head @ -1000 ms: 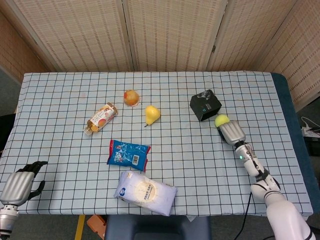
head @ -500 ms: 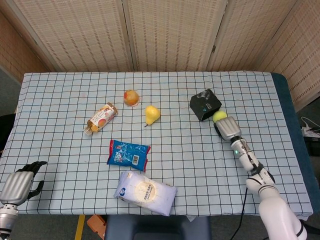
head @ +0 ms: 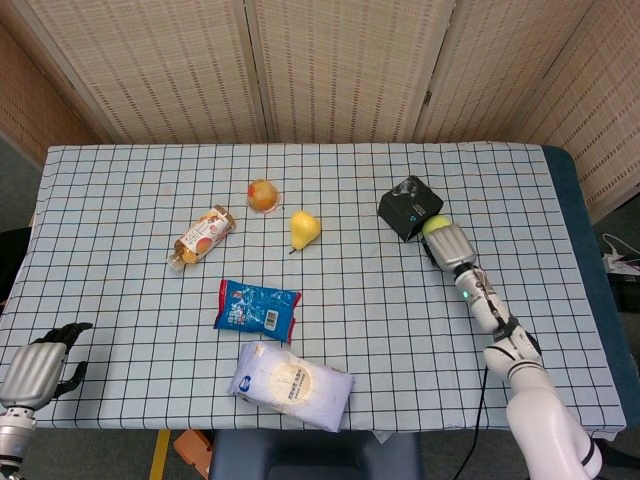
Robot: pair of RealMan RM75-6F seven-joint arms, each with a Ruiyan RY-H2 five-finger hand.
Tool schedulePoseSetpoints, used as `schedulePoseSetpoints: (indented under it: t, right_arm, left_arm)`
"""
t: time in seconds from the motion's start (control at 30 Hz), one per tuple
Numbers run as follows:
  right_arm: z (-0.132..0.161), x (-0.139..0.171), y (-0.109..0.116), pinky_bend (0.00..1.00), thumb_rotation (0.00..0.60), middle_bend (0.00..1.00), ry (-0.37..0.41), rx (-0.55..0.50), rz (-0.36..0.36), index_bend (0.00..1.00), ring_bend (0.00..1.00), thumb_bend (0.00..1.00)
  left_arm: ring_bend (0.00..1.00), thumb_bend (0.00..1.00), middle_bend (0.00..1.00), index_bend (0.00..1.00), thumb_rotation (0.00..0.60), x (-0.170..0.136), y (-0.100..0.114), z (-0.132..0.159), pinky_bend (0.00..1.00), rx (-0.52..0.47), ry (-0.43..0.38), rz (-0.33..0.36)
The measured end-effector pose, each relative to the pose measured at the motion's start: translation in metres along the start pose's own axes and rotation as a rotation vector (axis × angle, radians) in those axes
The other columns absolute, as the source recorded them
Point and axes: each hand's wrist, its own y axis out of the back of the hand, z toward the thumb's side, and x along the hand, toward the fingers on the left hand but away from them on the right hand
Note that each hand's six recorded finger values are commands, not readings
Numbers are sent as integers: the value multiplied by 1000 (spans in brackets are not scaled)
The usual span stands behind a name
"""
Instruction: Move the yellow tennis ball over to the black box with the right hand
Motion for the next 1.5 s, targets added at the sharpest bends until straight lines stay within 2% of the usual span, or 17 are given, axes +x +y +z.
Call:
schedulePoseSetpoints:
  t: [0.47, 0.53, 0.63, 0.7, 0.77, 0.9, 1.0, 1.2, 1.27, 1.5]
  right_arm:
    - [-14, 5, 4, 1000, 600, 923, -31, 70, -23, 986, 716, 838]
    - [-16, 6, 4, 1000, 600, 876, -37, 84, -26, 935, 673, 761]
    - [-16, 6, 4, 995, 600, 757, -37, 92, -33, 827, 590, 542]
    - [-15, 7, 5, 940, 600, 675, -34, 92, -36, 745, 526, 364]
    - [-15, 7, 4, 849, 600, 606, -30, 88, -35, 662, 459, 266]
    - [-13, 8, 1, 617, 600, 442, -20, 65, -23, 426, 297, 165]
    - [-11, 8, -2, 458, 600, 336, -10, 46, -7, 271, 197, 128]
    - [-9, 8, -4, 327, 600, 198, 10, 19, 12, 48, 86, 105]
    - [-9, 9, -5, 298, 600, 161, 17, 15, 17, 7, 54, 99]
    - [-8, 9, -6, 239, 600, 91, 27, 10, 18, 0, 0, 98]
  left_arm:
    - [241, 440, 226, 219, 600, -2, 2, 1, 438, -7, -7, 9]
    - [242, 440, 227, 219, 600, -2, 3, 1, 438, -6, -7, 10]
    - [242, 440, 227, 219, 600, -2, 3, 1, 439, -6, -7, 9]
    - [242, 440, 227, 219, 600, -2, 2, 1, 438, -6, -6, 9]
    - [242, 440, 227, 219, 600, -2, 3, 1, 438, -7, -6, 9]
    - [242, 440, 226, 219, 600, -2, 3, 1, 438, -8, -8, 11]
    - [241, 440, 226, 219, 600, -2, 3, 1, 438, -9, -9, 11]
    - [241, 440, 226, 219, 600, -3, 4, 1, 438, -10, -10, 12]
    - [242, 440, 226, 219, 600, -3, 3, 1, 438, -9, -11, 10]
    - [241, 440, 226, 219, 600, -2, 3, 1, 438, -8, -10, 8]
